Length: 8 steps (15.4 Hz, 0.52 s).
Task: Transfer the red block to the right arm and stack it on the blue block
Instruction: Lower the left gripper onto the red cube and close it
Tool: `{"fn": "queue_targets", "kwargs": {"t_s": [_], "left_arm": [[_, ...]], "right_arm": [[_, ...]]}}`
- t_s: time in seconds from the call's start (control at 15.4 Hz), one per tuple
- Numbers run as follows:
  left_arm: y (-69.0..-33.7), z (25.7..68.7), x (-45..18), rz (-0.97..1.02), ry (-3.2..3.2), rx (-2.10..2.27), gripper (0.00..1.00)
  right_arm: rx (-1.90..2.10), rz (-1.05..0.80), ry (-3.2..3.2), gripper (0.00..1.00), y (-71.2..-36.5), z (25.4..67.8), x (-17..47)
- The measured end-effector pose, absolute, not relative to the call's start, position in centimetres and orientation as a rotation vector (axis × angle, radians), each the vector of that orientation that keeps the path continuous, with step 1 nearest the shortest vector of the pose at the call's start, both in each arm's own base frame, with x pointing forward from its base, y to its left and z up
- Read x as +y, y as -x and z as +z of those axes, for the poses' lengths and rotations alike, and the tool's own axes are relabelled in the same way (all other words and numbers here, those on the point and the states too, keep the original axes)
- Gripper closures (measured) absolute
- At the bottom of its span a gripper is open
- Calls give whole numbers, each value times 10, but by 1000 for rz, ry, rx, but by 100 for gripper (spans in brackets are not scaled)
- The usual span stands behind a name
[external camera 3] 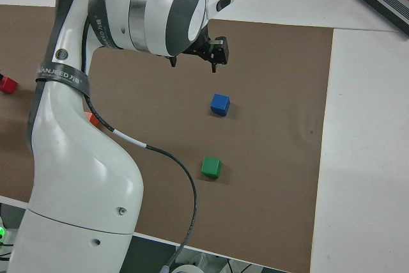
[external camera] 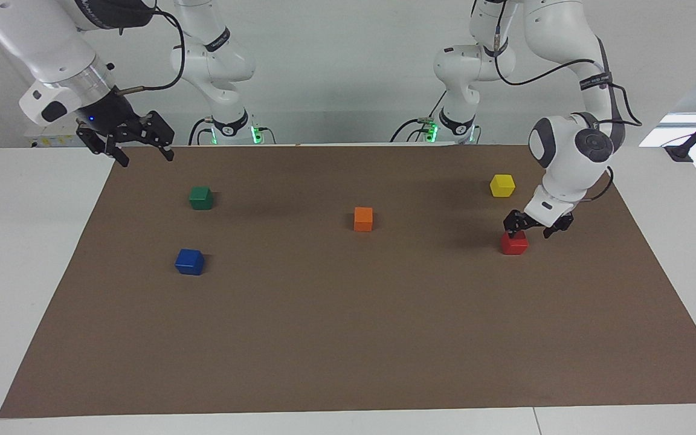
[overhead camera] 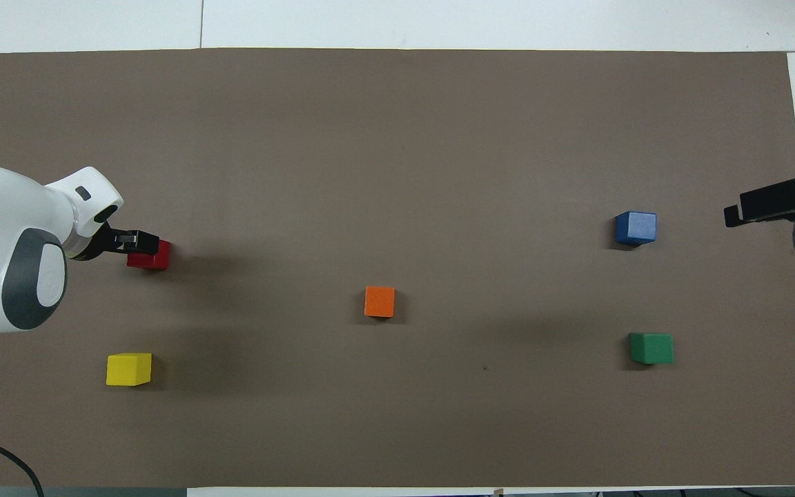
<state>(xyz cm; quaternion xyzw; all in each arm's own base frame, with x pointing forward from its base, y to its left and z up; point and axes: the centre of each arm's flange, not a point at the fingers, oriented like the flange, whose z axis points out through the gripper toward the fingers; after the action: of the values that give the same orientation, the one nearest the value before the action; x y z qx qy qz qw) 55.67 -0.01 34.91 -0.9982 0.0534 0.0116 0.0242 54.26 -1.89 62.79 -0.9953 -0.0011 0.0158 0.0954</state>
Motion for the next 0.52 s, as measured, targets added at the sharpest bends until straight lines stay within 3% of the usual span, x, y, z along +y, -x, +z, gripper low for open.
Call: {"fn": "queue_targets", "kwargs": {"t_s": [0.52], "left_arm": [[-552, 314, -5, 67, 3091, 144, 0]], "right_arm": [[27, 85, 2601, 0, -544, 612, 7]]}}
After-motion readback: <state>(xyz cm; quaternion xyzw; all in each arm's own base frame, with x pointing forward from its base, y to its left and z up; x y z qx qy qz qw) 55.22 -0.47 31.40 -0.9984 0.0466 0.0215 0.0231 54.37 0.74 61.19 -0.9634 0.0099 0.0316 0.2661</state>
